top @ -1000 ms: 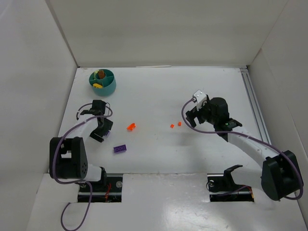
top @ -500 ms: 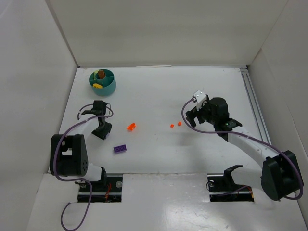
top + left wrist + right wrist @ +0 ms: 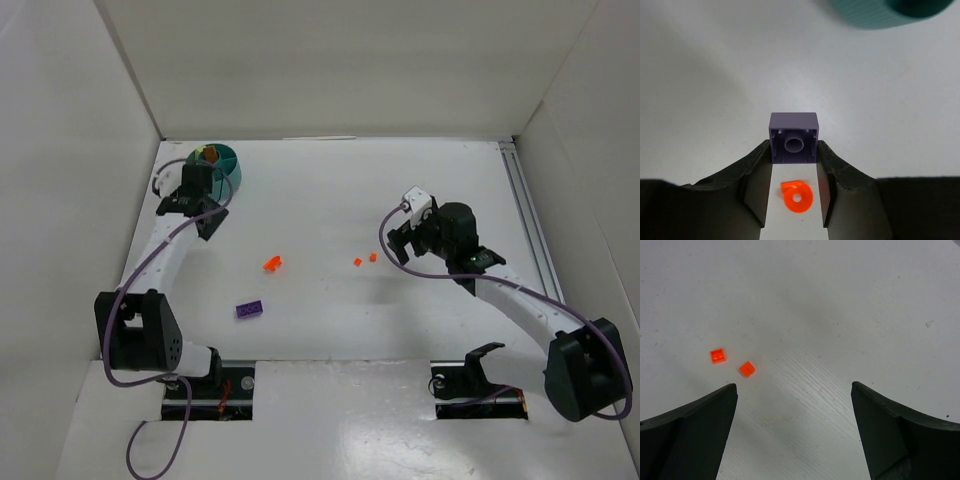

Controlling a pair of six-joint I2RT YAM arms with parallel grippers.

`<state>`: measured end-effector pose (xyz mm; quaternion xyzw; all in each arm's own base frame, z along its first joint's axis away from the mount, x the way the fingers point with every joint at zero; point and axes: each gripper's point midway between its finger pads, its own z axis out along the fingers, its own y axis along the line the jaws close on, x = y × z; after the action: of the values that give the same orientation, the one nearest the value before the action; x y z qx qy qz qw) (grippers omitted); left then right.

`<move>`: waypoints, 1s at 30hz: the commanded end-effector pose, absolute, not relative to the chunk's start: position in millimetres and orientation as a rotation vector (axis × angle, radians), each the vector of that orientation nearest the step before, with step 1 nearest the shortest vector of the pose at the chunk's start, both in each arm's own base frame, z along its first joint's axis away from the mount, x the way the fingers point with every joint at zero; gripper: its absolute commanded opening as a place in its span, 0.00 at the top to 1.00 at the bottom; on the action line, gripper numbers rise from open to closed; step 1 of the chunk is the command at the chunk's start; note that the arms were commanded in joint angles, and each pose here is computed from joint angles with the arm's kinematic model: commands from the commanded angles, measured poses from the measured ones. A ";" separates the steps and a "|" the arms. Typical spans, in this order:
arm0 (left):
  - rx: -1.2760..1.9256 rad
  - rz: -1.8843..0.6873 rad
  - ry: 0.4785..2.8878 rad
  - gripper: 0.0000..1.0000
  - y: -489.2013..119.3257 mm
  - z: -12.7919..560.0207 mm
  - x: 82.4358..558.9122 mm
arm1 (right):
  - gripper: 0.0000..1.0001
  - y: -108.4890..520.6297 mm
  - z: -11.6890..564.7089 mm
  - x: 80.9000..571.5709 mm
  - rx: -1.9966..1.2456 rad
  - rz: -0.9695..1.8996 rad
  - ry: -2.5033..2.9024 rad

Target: Sort the legos into containers by color

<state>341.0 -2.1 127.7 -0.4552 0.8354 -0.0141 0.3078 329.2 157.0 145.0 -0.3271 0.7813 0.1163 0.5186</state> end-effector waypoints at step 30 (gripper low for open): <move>-0.862 0.029 2.147 0.83 3.5 210.6 515.7 | 0.00 107.2 185.1 391.8 -0.665 0.015 1.894</move>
<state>511.2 -1.4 189.2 -0.3440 0.8587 0.0039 0.3798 379.3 107.3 156.0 -0.2776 0.8157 0.0126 0.5074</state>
